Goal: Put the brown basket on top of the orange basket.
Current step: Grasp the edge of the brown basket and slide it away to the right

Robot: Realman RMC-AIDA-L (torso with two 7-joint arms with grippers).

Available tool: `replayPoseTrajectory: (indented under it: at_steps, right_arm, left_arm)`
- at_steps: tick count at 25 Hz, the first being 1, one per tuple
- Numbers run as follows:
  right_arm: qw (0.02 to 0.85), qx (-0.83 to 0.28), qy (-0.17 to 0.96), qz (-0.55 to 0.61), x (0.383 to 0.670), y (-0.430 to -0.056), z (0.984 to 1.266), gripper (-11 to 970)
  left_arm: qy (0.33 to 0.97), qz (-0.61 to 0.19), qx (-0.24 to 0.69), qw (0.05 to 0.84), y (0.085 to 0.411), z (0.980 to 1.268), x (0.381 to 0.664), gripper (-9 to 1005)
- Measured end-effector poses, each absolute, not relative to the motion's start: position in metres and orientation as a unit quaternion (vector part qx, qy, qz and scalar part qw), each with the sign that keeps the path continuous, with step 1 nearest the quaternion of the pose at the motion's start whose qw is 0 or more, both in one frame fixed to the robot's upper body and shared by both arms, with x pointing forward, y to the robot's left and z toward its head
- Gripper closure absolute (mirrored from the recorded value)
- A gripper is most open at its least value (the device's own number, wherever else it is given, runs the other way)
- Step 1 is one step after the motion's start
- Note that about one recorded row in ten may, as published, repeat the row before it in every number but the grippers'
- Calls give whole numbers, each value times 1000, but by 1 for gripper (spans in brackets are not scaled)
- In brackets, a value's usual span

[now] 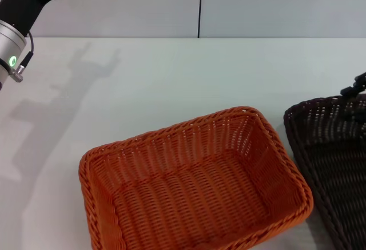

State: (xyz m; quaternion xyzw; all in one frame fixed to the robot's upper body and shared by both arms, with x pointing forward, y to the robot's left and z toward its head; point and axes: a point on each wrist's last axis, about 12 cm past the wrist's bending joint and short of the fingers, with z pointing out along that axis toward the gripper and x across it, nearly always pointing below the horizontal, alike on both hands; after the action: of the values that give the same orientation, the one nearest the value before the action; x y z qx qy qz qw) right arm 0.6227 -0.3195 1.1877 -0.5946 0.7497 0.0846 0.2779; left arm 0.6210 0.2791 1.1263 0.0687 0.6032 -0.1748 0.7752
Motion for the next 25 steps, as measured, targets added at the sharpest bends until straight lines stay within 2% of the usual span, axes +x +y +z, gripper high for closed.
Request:
replayPoseTrajectory:
  at_steps: [15, 25]
  right_arm:
    - [306, -593, 741, 83, 626, -318, 1186, 463]
    - [281, -594, 750, 79, 638, -313, 1155, 462]
  left_arm:
    - [610, -169, 66, 771, 281, 1123, 623, 167]
    - [610, -170, 67, 771, 279, 1124, 624, 167]
